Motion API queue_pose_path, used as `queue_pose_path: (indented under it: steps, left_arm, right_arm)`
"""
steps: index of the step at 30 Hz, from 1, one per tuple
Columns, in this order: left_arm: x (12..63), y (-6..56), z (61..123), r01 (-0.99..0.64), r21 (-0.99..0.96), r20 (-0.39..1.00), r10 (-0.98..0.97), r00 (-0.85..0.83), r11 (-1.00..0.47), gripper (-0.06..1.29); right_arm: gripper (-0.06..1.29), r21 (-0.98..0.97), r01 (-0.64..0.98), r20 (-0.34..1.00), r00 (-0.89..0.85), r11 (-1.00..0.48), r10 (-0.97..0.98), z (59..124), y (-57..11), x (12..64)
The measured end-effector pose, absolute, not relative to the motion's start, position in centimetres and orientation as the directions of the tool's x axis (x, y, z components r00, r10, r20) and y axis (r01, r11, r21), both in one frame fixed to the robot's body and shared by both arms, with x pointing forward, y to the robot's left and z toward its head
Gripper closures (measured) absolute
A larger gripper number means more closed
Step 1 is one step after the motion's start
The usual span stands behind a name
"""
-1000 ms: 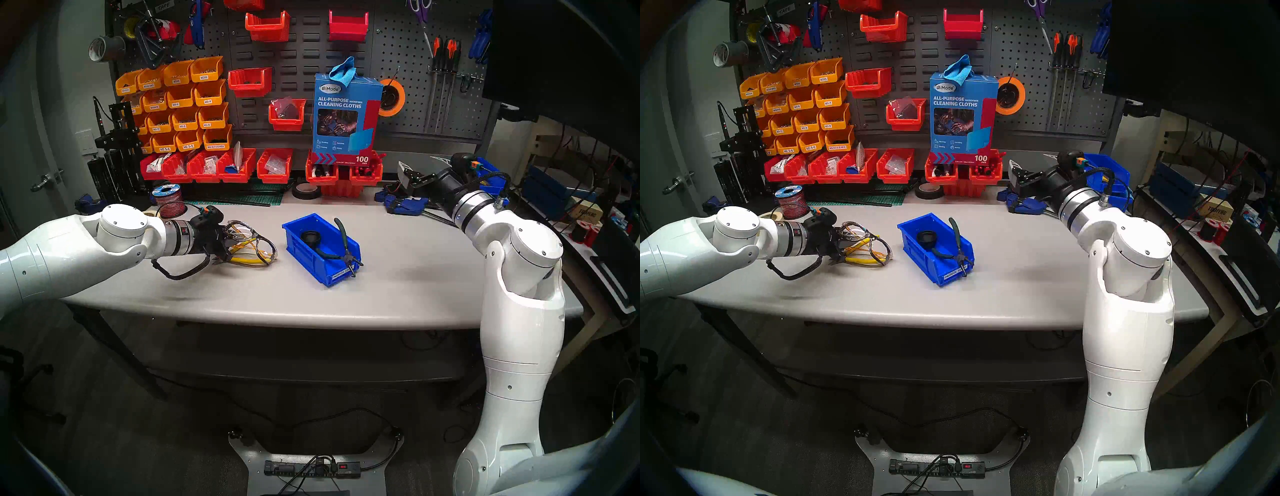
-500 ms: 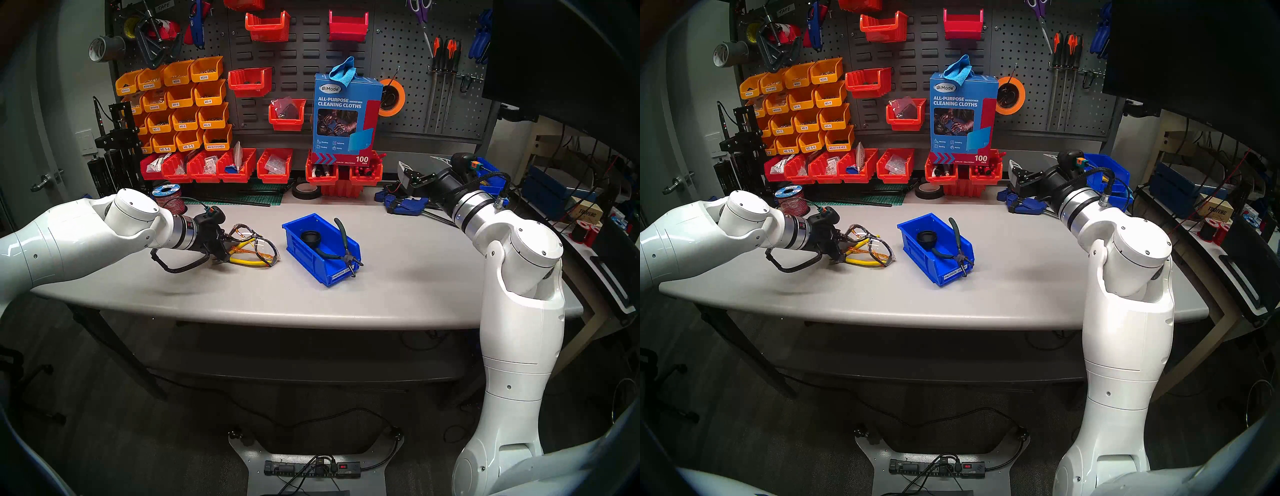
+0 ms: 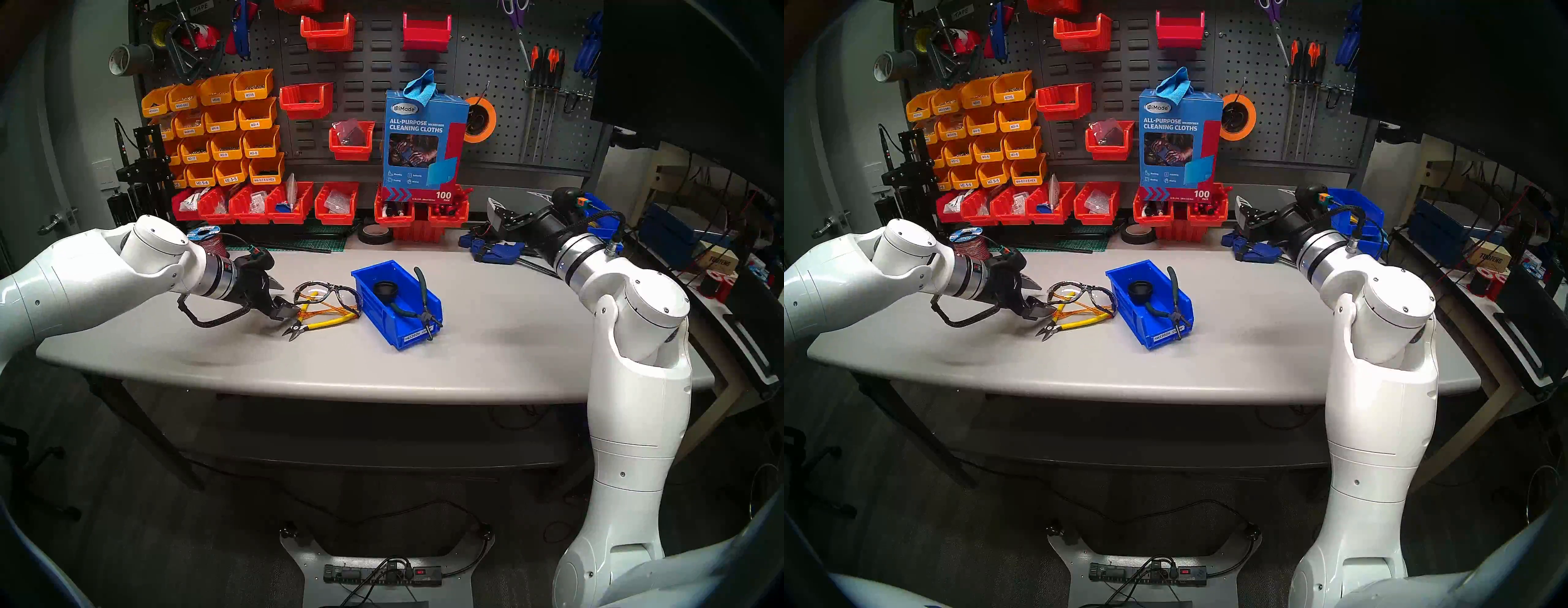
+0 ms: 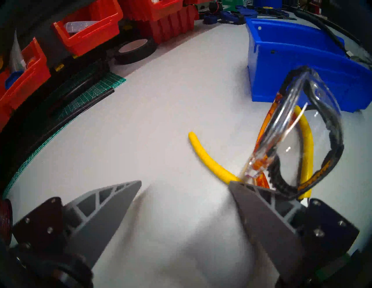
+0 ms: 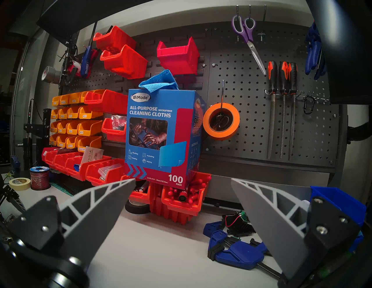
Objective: Take out tools from the storage box
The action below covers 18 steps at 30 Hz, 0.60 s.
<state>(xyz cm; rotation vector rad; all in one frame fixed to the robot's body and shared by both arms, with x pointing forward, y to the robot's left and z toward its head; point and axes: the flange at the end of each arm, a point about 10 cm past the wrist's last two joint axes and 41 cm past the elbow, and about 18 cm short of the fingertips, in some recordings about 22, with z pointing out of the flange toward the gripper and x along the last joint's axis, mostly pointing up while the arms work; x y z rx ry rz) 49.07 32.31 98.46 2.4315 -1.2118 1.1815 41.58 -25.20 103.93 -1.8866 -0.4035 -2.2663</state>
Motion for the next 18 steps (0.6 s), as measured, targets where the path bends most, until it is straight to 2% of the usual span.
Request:
queue_pose_path:
  steps: [18]
  left_arm:
    - [50.2, 33.4, 102.2, -0.723, -0.216, 0.761, -0.577, 0.296, -0.656, 0.02]
  right_arm:
    - [-0.01, 0.101, 0.296, 0.981, -0.188, -0.950, 0.045, 103.9, -25.2, 41.6]
